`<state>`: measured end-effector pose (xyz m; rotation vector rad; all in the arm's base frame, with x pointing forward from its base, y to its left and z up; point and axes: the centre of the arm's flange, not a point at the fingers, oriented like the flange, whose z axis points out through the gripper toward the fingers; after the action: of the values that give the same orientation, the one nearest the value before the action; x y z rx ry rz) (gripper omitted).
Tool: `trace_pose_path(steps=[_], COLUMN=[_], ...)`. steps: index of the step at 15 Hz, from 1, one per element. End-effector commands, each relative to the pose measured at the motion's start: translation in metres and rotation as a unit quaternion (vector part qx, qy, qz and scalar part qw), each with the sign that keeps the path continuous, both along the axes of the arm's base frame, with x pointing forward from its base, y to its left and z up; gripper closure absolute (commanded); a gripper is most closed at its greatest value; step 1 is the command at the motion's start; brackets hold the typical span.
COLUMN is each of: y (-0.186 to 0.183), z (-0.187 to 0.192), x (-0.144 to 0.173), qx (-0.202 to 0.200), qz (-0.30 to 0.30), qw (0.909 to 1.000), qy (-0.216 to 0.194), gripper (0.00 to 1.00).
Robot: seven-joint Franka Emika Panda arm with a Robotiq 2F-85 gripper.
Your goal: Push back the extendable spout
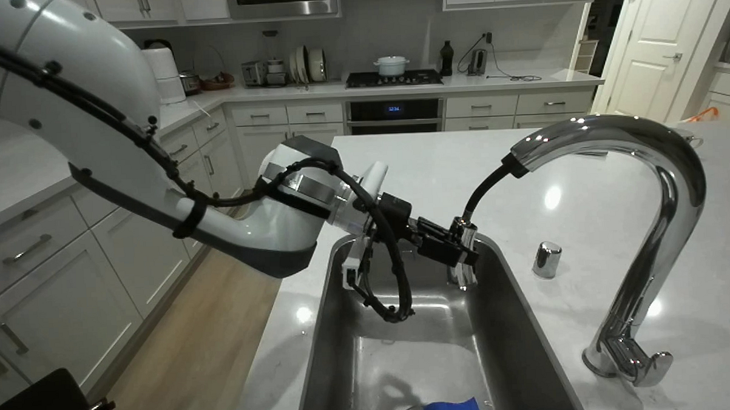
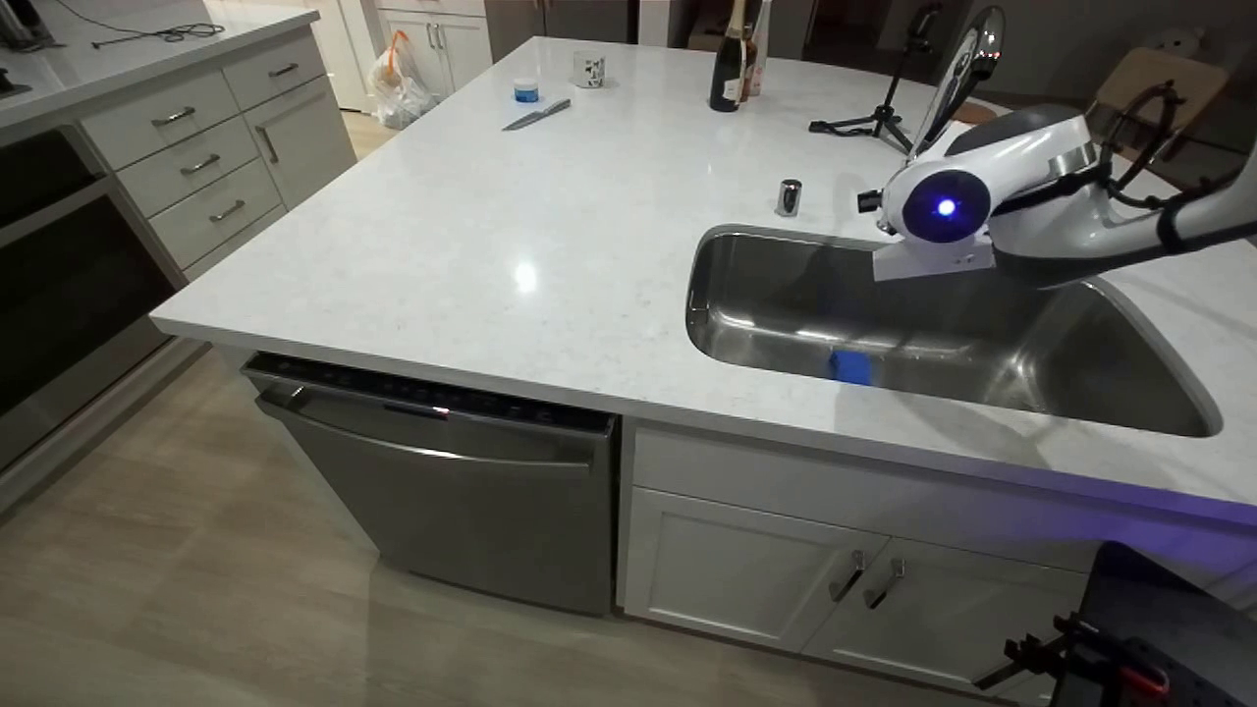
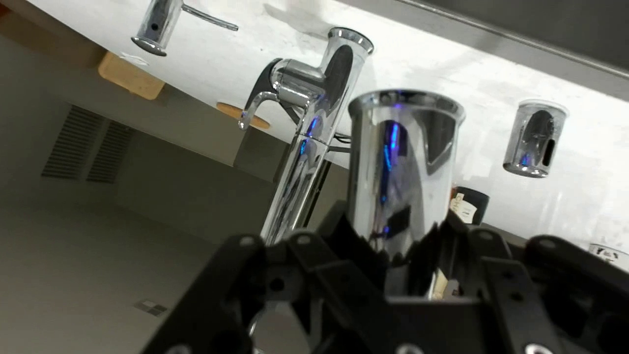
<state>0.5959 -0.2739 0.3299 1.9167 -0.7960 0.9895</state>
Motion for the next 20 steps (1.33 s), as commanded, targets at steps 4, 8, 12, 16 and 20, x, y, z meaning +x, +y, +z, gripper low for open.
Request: trace_pose_path(steps=[4, 8, 12, 16, 20], y=[0.019, 0.008, -0.013, -0.031, -0.05], z=[0.05, 0.07, 0.084, 0.098, 0.107], x=[-0.032, -0.046, -0.054, -0.058, -0.057], qx=[0.079, 0.116, 0.14, 0.158, 0.164], qz=[0.04, 0.05, 0.057, 0.085, 0.133], qw=[0.9959, 0.9916, 0.9877, 0.982, 0.9742], qy=[0.018, 0.028, 0.039, 0.06, 0.08], gripper=[0.83, 0.83, 0.83, 0.83, 0.83])
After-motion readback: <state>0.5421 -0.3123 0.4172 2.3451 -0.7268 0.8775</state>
